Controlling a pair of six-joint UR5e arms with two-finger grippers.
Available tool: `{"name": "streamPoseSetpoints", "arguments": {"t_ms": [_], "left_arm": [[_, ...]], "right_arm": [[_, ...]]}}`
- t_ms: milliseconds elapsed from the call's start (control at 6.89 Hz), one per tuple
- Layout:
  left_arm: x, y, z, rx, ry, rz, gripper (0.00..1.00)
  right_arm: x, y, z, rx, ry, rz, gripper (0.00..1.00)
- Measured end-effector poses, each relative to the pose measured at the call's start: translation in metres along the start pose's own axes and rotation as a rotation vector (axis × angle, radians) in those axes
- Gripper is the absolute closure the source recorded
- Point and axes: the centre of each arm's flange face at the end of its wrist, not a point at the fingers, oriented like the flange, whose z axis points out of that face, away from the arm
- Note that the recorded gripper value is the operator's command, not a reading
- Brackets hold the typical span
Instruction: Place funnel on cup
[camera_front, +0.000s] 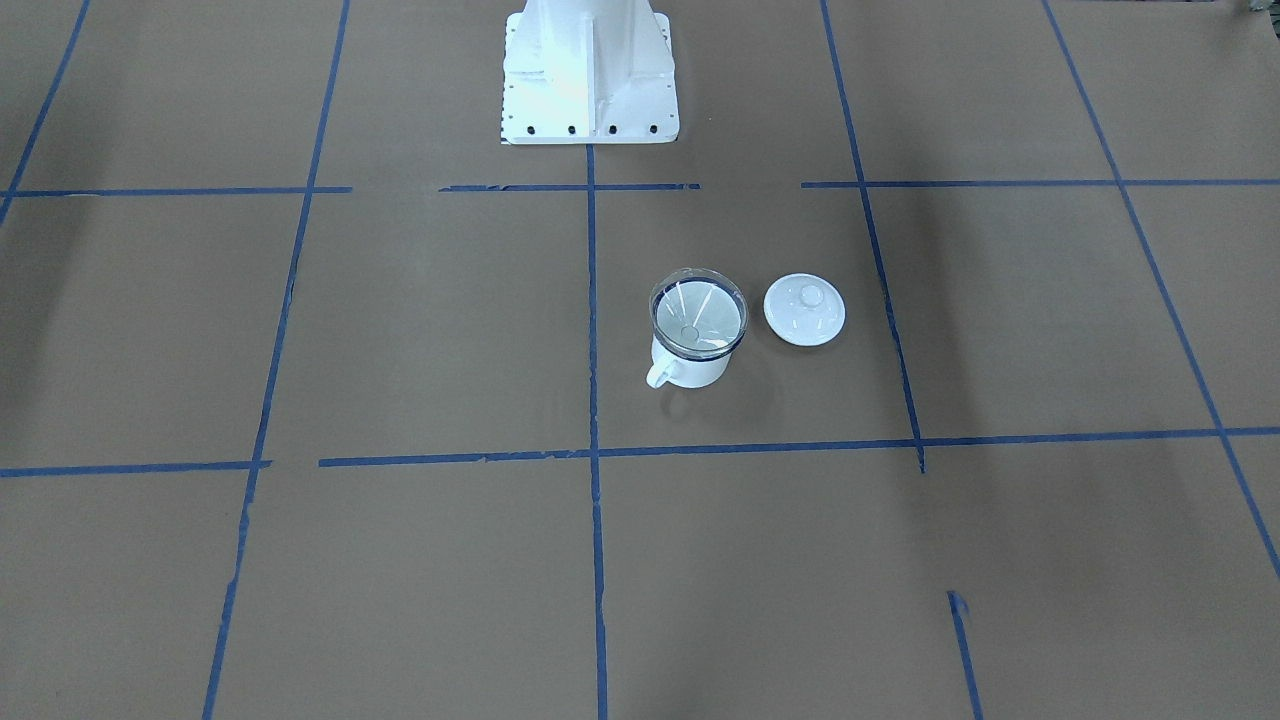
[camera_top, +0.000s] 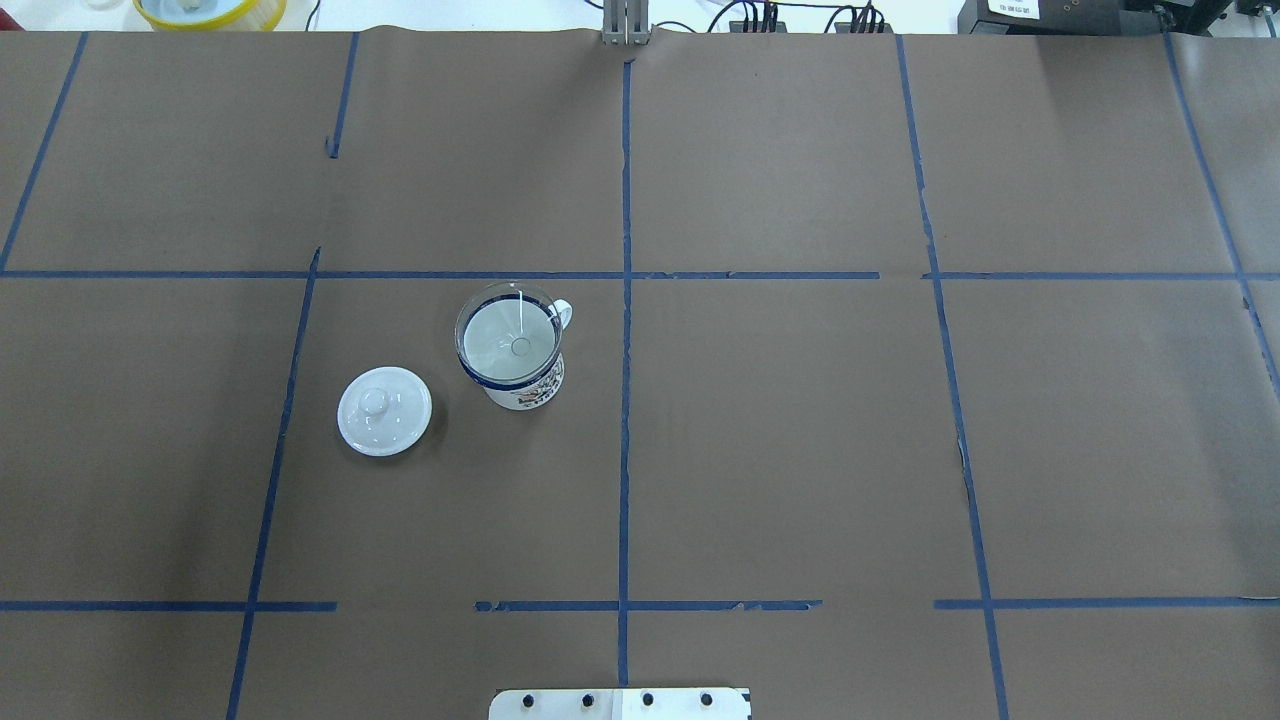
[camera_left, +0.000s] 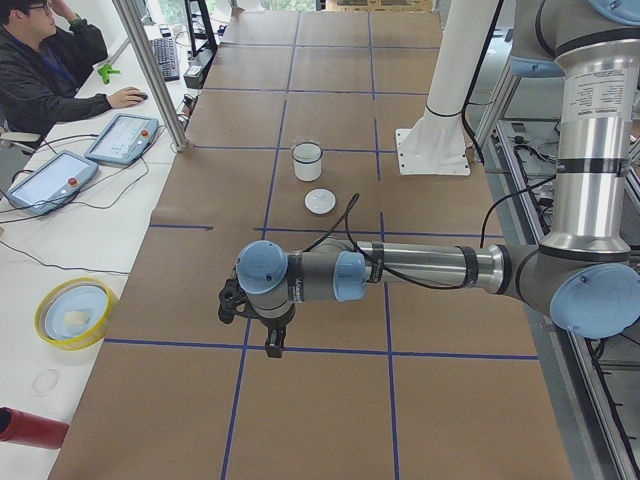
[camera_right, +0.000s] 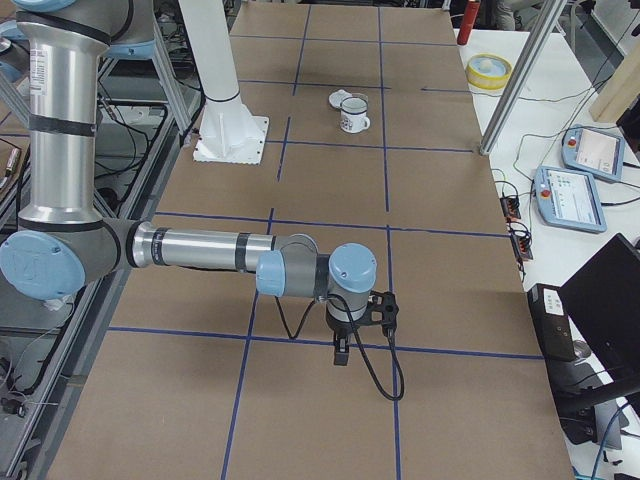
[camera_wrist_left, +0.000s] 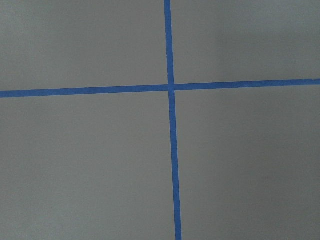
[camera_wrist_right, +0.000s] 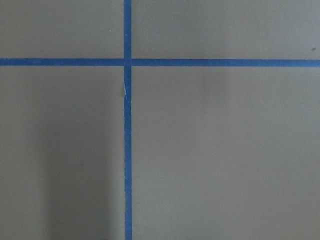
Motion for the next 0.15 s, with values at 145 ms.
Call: {"name": "streamPoseSetpoints", "arguments": {"t_ms": [145], "left_arm": [[-0.0002, 0.0002, 0.0002, 0.0, 0.0, -0.001, 0.0]], "right_arm": [[0.0, 0.0, 0.0, 0.0, 0.0, 0.0, 0.0]]}}
